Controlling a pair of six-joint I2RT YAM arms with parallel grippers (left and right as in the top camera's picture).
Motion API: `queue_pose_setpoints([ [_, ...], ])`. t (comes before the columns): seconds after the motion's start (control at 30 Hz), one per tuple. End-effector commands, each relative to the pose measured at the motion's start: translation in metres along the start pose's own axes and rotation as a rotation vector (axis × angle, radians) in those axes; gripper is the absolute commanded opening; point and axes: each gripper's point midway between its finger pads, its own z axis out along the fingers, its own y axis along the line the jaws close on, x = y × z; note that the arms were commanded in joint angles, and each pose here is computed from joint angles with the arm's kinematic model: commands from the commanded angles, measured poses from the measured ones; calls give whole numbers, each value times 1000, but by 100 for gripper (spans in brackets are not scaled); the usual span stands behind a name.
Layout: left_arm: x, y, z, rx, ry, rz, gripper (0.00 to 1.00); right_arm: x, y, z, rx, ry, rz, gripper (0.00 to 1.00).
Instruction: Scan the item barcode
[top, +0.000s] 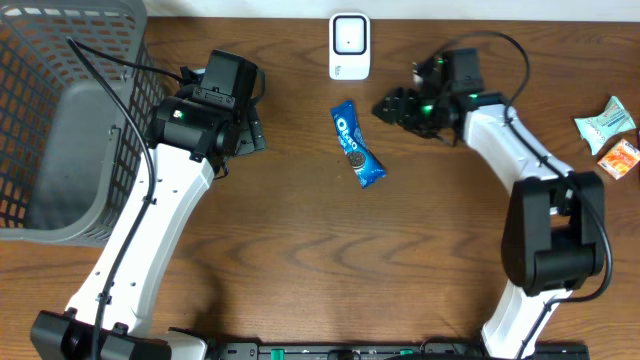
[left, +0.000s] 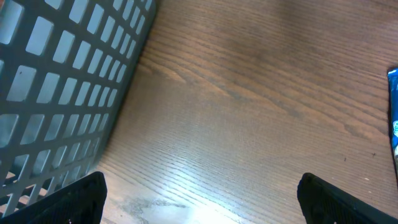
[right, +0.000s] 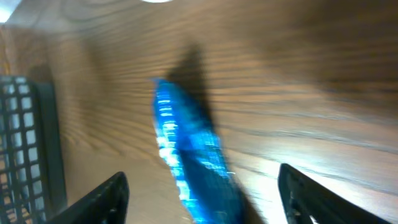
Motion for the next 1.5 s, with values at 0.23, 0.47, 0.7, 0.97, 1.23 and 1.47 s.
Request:
queue_pose_setpoints([
  [0.23,-1,2,0,-8,-1,-10,98,35,13,41,190,12,-153,94],
  [0.47,-1,2,0,-8,-1,-10,98,37,1,49,248,10,-153,59],
  [0.7,0,2,0,-8,0,-10,98,58,-9,73,229,90,-129,59],
  [0.97,-1,2,0,-8,-1,-10,98,62,-19,79,234,112,-112,8],
  [1.23,-1,2,0,-8,-1,-10,98,42,-7,46,180,78,-82,1],
  [1.47,-1,2,0,-8,-1,-10,98,26,-4,-1,195,32,-49,54],
])
